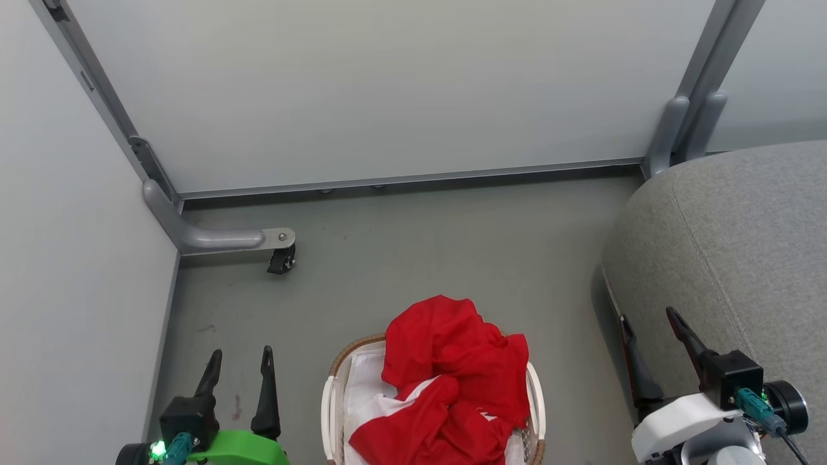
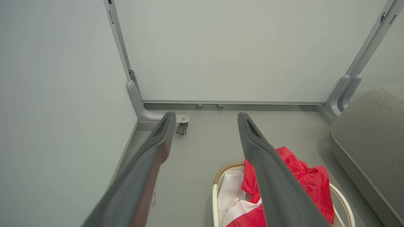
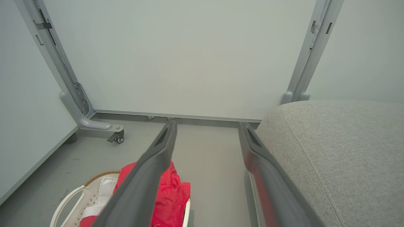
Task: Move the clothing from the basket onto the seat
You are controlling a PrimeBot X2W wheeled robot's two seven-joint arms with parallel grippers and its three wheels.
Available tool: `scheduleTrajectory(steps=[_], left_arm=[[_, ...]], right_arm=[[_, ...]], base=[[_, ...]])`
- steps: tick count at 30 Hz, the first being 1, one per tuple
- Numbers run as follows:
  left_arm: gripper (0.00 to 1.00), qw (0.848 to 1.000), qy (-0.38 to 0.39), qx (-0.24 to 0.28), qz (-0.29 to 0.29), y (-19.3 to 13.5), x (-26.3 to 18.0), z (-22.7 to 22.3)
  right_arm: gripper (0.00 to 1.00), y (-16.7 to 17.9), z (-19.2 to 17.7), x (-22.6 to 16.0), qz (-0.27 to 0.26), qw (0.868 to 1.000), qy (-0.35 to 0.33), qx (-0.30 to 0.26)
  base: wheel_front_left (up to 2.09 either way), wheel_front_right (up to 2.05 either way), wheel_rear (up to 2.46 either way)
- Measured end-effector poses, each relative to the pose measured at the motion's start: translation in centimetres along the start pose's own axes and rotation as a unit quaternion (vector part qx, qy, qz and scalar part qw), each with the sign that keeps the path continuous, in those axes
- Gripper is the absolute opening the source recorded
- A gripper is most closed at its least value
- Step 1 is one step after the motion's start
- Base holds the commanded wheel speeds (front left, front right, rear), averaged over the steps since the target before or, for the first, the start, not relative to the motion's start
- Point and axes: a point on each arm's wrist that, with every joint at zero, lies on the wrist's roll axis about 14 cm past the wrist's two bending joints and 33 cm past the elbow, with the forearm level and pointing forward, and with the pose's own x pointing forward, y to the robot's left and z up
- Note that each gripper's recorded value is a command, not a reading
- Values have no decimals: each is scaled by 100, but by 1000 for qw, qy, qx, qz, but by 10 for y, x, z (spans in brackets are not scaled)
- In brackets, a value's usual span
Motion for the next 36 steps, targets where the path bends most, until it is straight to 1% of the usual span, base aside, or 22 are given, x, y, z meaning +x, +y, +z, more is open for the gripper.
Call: scheduleTrajectory(steps=[16,24,31,36], left_arm=[[100,1000,12,-3,-13,-8,2,-7],[100,999,30,7,-38,-22,20,-17],[100,993,71,23,-87,-46,46,-44],[100,985,111,33,-128,-66,67,-73]], right_arm=[[100,-1,-1,0,-1,1000,2,0],[100,-9,-3,10,-11,1000,3,0],[100,-22,-9,30,-25,1000,6,-3],[100,-27,-14,50,-26,1000,6,-5]], base=[[0,0,0],[0,0,0],[0,0,0],[0,0,0]])
